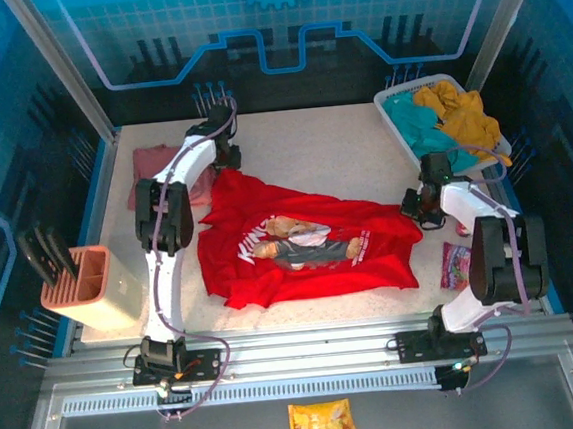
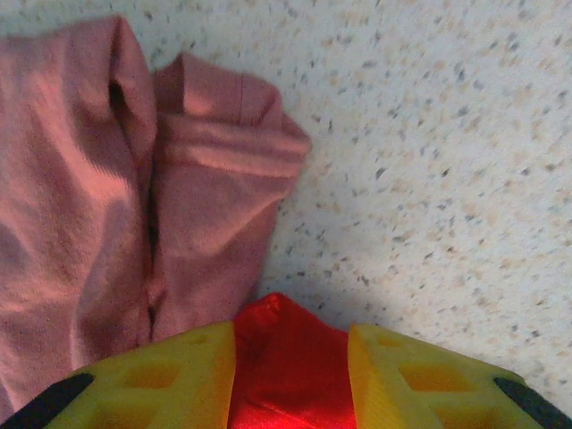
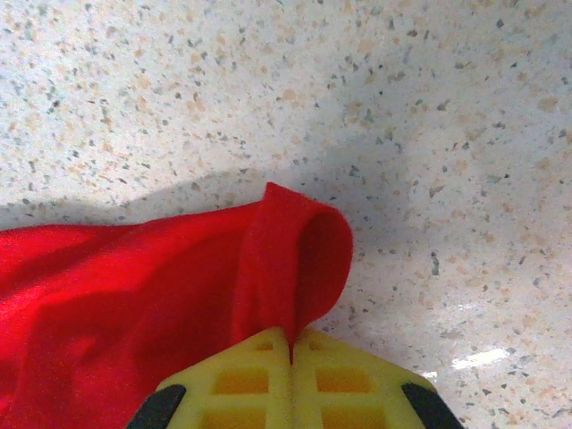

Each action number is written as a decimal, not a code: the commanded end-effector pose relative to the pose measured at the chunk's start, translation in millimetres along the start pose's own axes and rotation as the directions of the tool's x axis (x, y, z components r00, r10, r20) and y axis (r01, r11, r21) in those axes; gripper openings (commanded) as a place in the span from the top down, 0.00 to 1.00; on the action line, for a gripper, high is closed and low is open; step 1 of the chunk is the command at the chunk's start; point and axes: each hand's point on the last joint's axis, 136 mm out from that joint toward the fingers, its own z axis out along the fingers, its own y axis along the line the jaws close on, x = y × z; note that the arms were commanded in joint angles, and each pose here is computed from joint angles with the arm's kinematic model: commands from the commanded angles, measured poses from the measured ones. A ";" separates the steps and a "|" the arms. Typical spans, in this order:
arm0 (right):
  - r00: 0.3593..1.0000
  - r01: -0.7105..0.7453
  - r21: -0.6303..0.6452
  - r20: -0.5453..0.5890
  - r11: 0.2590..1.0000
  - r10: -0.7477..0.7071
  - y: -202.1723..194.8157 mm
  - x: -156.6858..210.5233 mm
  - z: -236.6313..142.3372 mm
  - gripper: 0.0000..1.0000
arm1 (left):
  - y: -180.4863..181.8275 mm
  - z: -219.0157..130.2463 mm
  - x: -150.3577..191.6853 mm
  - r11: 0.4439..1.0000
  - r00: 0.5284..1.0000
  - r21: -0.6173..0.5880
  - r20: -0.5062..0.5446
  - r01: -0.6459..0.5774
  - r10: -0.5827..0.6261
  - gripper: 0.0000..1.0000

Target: Fold and stack the t-shirts

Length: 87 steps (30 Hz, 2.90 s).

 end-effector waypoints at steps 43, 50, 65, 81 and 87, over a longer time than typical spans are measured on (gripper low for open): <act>0.968 0.157 -0.077 0.210 0.985 -0.138 58.5 -85.7 -47.0 1.00 | 103.9 -78.6 9.1 0.950 0.949 -0.109 0.153 0.293 -0.275 1.00; 0.958 0.186 -0.035 0.227 0.982 -0.173 70.4 -119.2 -33.6 1.00 | 117.0 -69.9 15.2 0.939 0.949 -0.156 0.128 0.306 -0.288 1.00; 0.935 0.297 -0.074 0.225 0.952 -0.274 101.3 -125.7 -48.3 0.19 | 110.9 -111.3 19.0 0.938 0.936 -0.061 0.120 0.341 -0.332 0.25; 0.782 0.611 -0.376 0.147 0.696 -0.606 187.9 69.4 -104.7 0.09 | 32.2 -192.1 131.6 0.952 0.962 0.139 -0.029 0.273 -0.272 0.26; 0.737 0.619 -0.517 0.123 0.591 -0.664 218.4 136.1 -85.6 0.26 | 20.4 -201.8 172.6 0.940 0.958 0.185 -0.083 0.287 -0.276 0.29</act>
